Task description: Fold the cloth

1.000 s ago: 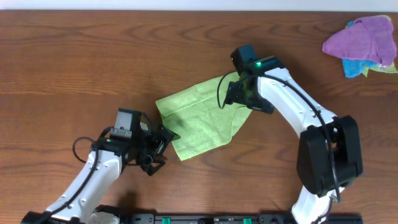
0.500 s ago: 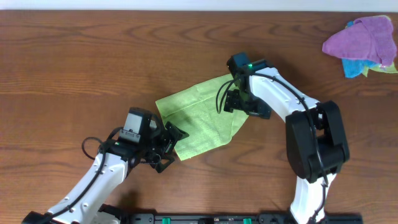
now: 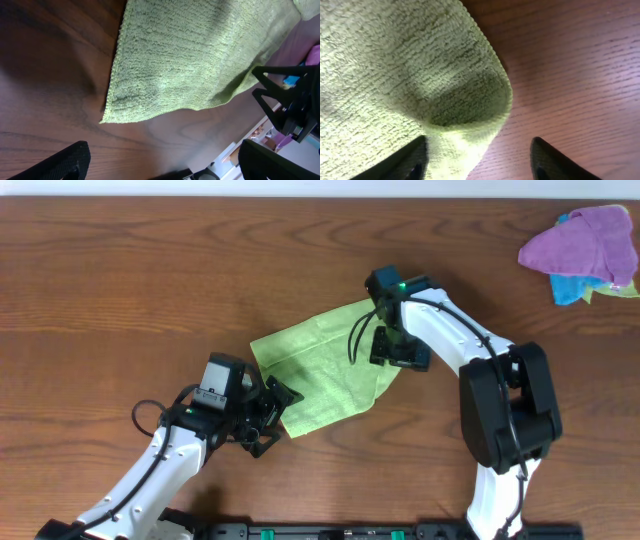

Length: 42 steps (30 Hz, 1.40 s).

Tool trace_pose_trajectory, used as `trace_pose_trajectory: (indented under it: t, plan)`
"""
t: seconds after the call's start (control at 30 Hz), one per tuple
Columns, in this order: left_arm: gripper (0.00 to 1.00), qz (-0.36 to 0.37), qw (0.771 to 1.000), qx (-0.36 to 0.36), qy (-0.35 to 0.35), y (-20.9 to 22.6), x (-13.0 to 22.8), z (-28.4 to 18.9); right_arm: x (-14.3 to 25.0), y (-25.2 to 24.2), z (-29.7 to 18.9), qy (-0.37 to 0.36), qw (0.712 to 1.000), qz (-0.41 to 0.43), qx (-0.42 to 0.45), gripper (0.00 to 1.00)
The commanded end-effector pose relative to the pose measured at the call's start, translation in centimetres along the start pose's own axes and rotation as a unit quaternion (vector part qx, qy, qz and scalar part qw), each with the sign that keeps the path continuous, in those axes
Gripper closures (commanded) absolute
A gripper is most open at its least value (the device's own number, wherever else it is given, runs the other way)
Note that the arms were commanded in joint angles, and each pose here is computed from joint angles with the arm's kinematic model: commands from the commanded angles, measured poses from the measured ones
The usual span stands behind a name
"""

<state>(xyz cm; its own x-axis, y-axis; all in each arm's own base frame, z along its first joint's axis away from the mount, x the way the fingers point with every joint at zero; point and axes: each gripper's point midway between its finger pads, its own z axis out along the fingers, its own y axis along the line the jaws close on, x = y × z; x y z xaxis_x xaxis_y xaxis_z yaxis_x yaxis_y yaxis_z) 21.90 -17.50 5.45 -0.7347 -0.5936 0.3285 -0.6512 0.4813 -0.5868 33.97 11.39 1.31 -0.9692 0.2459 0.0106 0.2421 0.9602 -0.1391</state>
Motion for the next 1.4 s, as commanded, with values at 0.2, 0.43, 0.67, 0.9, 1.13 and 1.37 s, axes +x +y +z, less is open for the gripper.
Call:
trace_pose_trajectory:
  t: [0.2, 0.43, 0.67, 0.9, 1.13, 1.37]
  plan:
    - [0.04, -0.003, 1.000, -0.002, -0.007, 0.1, -0.1, 0.0, 0.9, -1.8, 0.0, 0.015, 0.999, -0.008, 0.042, 0.67]
    - [0.04, -0.004, 1.000, -0.007, -0.005, 0.4, 0.0, 0.0, 1.5, -3.3, -0.2, 0.023, 0.997, -0.013, 0.079, 0.66]
    - [0.05, -0.004, 1.000, -0.010, -0.005, 0.5, 0.0, 0.0, 2.0, -4.2, -0.1, 0.030, 0.995, -0.014, 0.098, 0.63]
    - [0.05, -0.008, 1.000, -0.027, -0.013, 1.3, -0.2, -0.1, 4.4, -5.7, 2.3, 0.056, 0.991, 0.004, 0.122, 0.63]
    - [0.05, 0.044, 0.999, -0.019, -0.015, 0.9, -0.4, -0.1, 5.6, -5.8, 4.4, 0.061, 0.991, 0.022, 0.115, 0.58]
    - [0.05, 0.142, 0.990, -0.005, -0.004, 0.2, 0.0, 0.0, 5.1, -3.9, 4.4, 0.063, 0.996, 0.034, 0.054, 0.51]
